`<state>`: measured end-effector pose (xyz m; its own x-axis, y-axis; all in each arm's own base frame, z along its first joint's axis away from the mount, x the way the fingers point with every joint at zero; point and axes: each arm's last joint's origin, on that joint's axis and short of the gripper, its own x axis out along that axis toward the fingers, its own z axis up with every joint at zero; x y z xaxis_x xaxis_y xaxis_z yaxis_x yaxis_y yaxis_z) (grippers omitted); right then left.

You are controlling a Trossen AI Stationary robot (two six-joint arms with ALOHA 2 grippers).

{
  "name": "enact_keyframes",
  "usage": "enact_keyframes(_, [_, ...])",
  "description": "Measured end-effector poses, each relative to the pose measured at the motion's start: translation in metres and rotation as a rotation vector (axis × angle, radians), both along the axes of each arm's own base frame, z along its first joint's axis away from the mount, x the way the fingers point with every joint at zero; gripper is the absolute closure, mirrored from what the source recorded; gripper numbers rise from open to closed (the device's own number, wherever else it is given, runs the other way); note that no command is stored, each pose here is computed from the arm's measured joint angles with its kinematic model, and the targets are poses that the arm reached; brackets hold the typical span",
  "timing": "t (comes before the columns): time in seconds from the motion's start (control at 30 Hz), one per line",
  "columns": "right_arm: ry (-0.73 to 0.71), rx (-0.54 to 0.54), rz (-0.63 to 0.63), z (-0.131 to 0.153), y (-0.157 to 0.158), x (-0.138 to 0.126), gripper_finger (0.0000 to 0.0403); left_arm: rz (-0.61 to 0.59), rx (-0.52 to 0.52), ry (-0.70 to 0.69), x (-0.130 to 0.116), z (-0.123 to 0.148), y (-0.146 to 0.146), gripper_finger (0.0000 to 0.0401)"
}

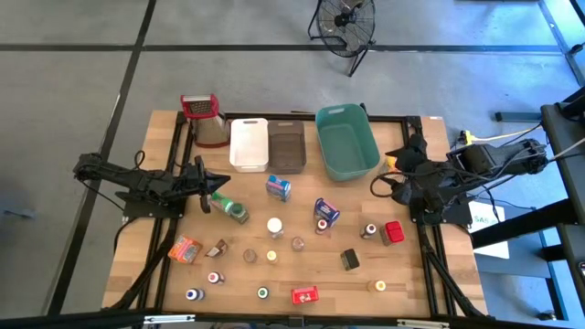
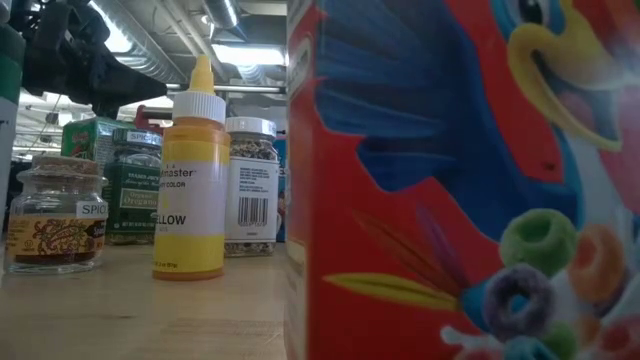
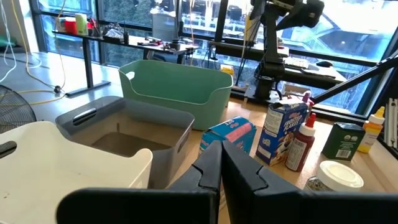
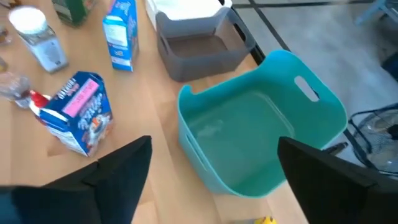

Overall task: Pick & Place Kitchen Items
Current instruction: Put the yellow cereal box into the right green bin

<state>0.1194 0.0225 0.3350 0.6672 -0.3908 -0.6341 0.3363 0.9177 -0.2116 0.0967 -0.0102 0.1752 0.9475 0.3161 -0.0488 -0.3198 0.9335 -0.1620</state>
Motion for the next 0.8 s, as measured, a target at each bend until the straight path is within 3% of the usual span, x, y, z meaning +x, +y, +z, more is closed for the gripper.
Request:
enact_keyframes(0.17, [0.123, -0.025, 0.043, -0.006, -0.003, -0.003, 0.0028, 0.000, 0.001, 0.003, 0.000, 0.000, 0.000, 0.0397])
enact_keyframes(0.4, [0.232, -0.197, -0.196, -0.011, -0.019, -0.021, 0.0027, 0.000, 0.002, 0.006, 0.000, -0.001, 0.000, 0.0397])
enact_keyframes(0.53, [0.255, -0.146, -0.277, -0.013, -0.025, -0.026, 0.0027, 0.000, 0.007, 0.026, 0.000, -0.002, 0.000, 0.0397])
enact_keyframes(0.8, [0.401, -0.095, -0.306, -0.017, -0.034, -0.035, 0.0027, -0.001, 0.043, 0.045, 0.000, -0.003, 0.000, 0.0397])
